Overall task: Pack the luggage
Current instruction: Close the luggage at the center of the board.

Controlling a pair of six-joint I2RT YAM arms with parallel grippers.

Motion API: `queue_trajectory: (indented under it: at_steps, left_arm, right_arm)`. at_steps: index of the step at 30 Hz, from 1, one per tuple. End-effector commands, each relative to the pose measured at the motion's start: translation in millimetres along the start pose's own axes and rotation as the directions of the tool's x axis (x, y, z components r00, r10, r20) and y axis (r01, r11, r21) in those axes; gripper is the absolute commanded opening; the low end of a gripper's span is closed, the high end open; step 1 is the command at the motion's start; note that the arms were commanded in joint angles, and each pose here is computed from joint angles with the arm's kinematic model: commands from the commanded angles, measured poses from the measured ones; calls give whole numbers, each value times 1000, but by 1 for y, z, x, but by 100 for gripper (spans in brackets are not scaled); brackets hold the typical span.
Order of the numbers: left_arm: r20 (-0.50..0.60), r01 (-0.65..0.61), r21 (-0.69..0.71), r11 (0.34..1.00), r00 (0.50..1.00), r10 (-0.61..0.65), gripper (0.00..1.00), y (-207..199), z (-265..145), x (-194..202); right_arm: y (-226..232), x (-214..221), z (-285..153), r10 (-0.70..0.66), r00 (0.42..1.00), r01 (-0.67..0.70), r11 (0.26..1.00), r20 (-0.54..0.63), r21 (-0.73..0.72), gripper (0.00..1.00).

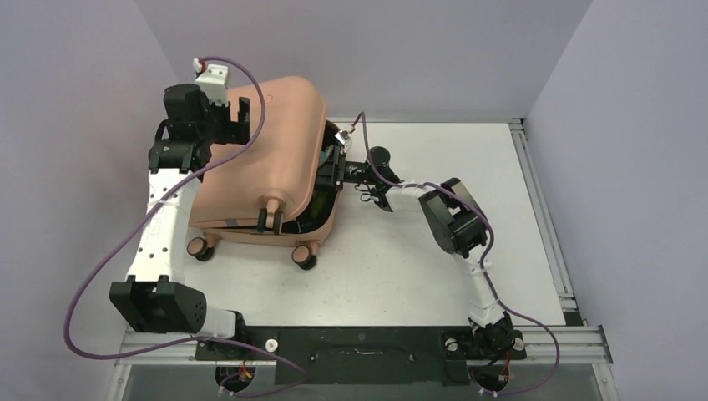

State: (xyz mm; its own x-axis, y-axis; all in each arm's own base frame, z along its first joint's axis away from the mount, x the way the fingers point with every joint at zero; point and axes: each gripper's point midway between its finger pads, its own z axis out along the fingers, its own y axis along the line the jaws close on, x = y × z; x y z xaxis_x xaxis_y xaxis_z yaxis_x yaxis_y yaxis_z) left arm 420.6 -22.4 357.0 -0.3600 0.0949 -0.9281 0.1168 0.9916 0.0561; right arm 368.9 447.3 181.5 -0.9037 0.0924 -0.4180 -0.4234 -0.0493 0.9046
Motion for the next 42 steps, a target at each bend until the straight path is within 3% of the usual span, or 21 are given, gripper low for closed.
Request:
queue_trajectory:
  at_steps: [1, 8, 13, 16, 25, 31, 35, 38, 42]
  left_arm:
    - [-71, -70, -166, 984, 996, 59, 96, 52, 29, 37]
    - [-162, -31, -187, 982, 987, 0, 96, 78, 50, 86]
    - [-150, -13, -174, 985, 989, -13, 96, 77, 53, 90]
    - [-118, 20, -138, 990, 992, -36, 96, 75, 53, 86]
    - [-118, 45, -168, 985, 991, -65, 96, 93, 60, 103]
    - [-61, 135, -27, 990, 989, -137, 96, 81, 60, 101]
    - [-28, 185, 33, 982, 983, -184, 96, 75, 52, 94]
    - [-1, 305, 21, 952, 952, -305, 96, 92, 45, 88]
    - [-26, 325, -22, 946, 945, -325, 96, 105, 51, 105]
  right_arm:
    - [70, -50, -41, -185, 980, 190, 979, 74, -75, 72]
    - [77, -83, -80, -178, 978, 184, 982, 107, -51, 74]
    - [94, -107, -97, -197, 975, 202, 978, 100, -42, 80]
    - [80, -116, -103, -192, 979, 187, 979, 65, 79, 81]
    - [53, -128, -132, -276, 961, 252, 911, 27, 327, 84]
    - [32, -134, -163, -308, 951, 259, 855, 38, 449, 85]
    - [12, -140, -178, -353, 936, 280, 775, 20, 566, 86]
    - [1, -141, -182, -371, 929, 297, 746, 2, 596, 87]
    - [-14, -139, -182, -368, 930, 296, 736, -9, 609, 87]
